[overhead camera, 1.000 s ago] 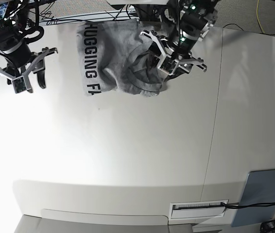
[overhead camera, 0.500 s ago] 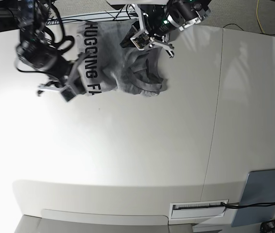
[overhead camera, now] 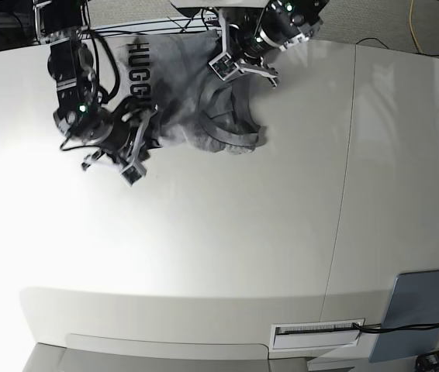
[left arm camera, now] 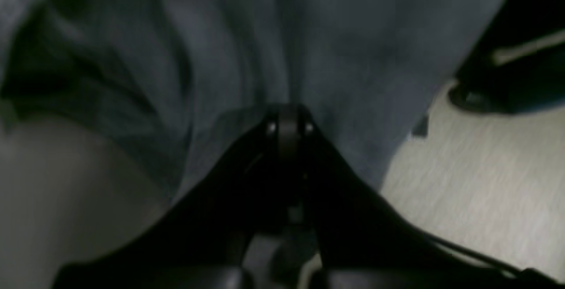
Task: Fold the T-shirt properly
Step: 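Grasp the printed side with right gripper and lift shirt with both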
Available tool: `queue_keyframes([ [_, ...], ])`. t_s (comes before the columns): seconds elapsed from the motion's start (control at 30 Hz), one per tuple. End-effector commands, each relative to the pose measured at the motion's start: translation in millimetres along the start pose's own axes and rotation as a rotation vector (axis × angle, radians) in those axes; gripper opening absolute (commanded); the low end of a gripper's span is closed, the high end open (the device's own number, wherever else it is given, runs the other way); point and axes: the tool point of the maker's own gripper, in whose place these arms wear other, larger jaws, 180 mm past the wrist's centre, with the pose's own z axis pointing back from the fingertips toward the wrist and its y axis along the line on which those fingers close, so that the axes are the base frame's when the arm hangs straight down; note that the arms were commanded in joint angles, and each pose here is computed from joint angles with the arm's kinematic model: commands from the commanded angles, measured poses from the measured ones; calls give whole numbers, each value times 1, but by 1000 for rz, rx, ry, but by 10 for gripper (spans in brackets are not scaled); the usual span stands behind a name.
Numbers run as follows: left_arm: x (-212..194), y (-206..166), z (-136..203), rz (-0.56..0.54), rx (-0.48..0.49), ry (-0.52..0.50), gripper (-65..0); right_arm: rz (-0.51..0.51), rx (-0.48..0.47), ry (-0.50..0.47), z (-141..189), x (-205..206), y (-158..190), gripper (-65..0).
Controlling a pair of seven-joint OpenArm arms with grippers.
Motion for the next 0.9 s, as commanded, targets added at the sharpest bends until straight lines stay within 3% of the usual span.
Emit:
queue_keyframes([
  [0.0, 10, 9, -2, 2, 27, -32, -650, 18, -33, -38, 4, 14, -12, -650],
  [0.33, -13, 104, -24, -39, 239, 71, -650, 17, -73, -68, 5, 23, -22, -650],
  [0.5, 12, 147, -9, 25, 325, -3, -650, -19, -190, -92, 9, 28, -44, -650],
  [0.7, 54, 151, 29, 114, 299, -135, -650, -57, -328, -71, 17, 26, -75, -650],
  [0.87, 73, 131, 64, 155, 254, -232, -650, -105, -324, -98, 21, 28, -82, -650],
])
